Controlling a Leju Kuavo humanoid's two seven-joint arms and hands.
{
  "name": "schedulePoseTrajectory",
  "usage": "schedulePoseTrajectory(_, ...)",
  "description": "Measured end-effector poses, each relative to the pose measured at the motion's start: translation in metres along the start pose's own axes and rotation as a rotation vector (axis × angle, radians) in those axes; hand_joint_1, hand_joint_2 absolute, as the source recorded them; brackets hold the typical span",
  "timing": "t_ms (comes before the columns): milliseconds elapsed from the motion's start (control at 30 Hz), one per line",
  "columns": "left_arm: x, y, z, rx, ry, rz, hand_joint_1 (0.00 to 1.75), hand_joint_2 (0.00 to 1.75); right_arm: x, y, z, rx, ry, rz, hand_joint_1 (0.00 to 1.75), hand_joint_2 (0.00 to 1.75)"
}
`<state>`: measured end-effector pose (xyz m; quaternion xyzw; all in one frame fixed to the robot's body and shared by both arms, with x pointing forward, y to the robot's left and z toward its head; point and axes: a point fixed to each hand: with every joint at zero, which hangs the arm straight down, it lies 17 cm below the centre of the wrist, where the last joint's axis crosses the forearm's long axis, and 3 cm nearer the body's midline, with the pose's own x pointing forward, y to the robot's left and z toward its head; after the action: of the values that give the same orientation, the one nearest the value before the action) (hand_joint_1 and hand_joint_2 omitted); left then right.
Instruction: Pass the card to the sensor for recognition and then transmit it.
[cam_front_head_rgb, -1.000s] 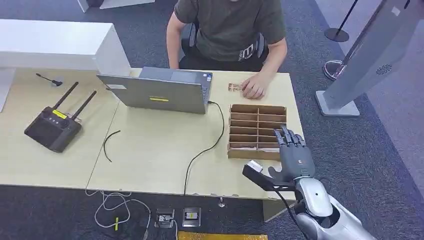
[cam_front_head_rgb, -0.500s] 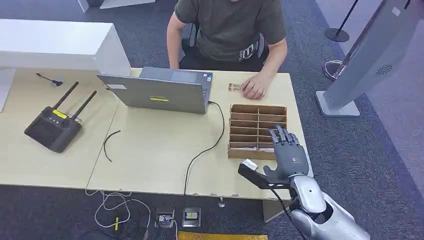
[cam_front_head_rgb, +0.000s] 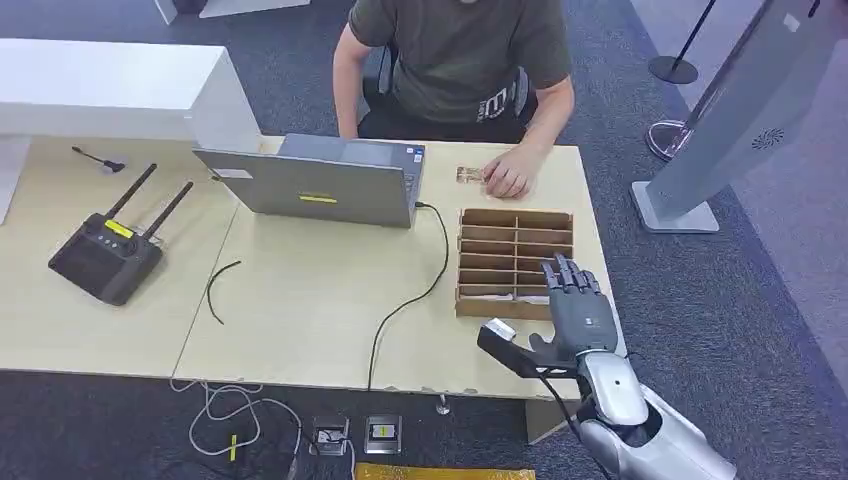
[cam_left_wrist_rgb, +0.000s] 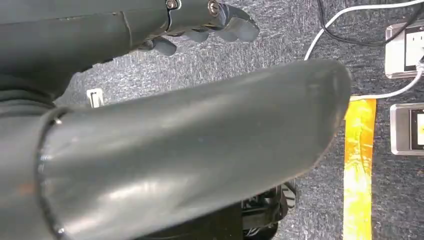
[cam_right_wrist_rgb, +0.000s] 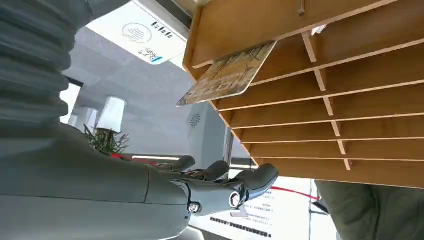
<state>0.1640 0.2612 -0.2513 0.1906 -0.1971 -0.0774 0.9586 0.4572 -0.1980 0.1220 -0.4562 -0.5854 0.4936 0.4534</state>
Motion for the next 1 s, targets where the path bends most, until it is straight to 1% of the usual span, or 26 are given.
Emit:
schedulePoseTrajectory(267, -0.003, 0.001, 0.001, 0.011, 0.009, 0.014, 0.00, 0.00, 0.005, 0.005, -0.003, 0.009, -0.017, -0.013, 0.00, 1.75)
schedulePoseTrajectory(767, -0.003, 0.002, 0.001, 0.017, 0.014, 0.025, 0.00, 0.00, 0.005, 0.013, -0.005, 0.022, -0.009, -0.018, 0.00, 1.75)
schedulePoseTrajectory(1000, -0.005, 0.002, 0.001, 0.020, 0.018, 0.031, 0.00, 0.00, -0.002, 0.013, -0.007, 0.004, 0.007, 0.025, 0.00, 1.75)
